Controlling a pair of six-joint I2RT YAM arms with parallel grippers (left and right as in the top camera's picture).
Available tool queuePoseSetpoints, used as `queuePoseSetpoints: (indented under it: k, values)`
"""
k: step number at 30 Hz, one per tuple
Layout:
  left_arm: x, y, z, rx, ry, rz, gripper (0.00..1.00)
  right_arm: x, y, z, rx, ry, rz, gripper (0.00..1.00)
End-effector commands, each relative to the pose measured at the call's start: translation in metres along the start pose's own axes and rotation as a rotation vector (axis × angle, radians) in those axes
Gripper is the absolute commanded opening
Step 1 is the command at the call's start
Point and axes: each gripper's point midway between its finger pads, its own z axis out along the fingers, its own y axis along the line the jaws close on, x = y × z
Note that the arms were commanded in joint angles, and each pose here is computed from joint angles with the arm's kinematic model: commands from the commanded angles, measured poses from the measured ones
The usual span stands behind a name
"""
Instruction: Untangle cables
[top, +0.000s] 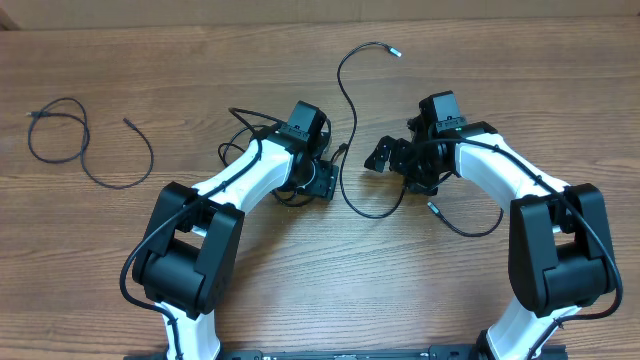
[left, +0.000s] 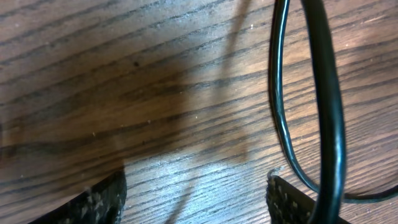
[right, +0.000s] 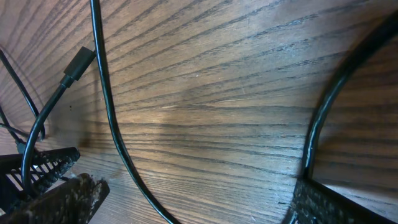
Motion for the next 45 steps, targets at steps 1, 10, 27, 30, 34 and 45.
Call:
queuePoseSetpoints:
  k: [1, 10, 27, 30, 34, 45]
  values:
    - [-0.0027, -0.0001, 0.0021, -0.007, -0.005, -0.009, 0.70, -0.0045, 0.0046, -0.0080, -0.009, -0.029, -0.011, 1.00]
    - [-0.0024, 0.0000, 0.0021, -0.007, -0.004, -0.010, 0.97, -0.0046, 0.0046, -0.0080, -0.009, -0.030, -0.011, 1.00]
    - [-0.0026, 0.0001, 0.0021, -0.008, -0.005, -0.009, 1.00, -0.0046, 0.0046, -0.0080, -0.009, -0.030, -0.011, 1.00]
    - [-0.0026, 0.0001, 0.0022, -0.008, -0.004, -0.010, 1.00, -0.0045, 0.0046, -0.0080, -0.009, -0.029, -0.011, 1.00]
    - [-0.0025, 0.0001, 0.0022, -0.008, -0.004, -0.010, 1.00, -0.0046, 0.0046, -0.0080, -0.009, -0.030, -0.011, 1.00]
    - [-0.0035, -0.0002, 0.0022, -0.006, -0.008, -0.009, 1.00, -0.0045, 0.0046, -0.0080, -0.009, -0.029, -0.011, 1.00]
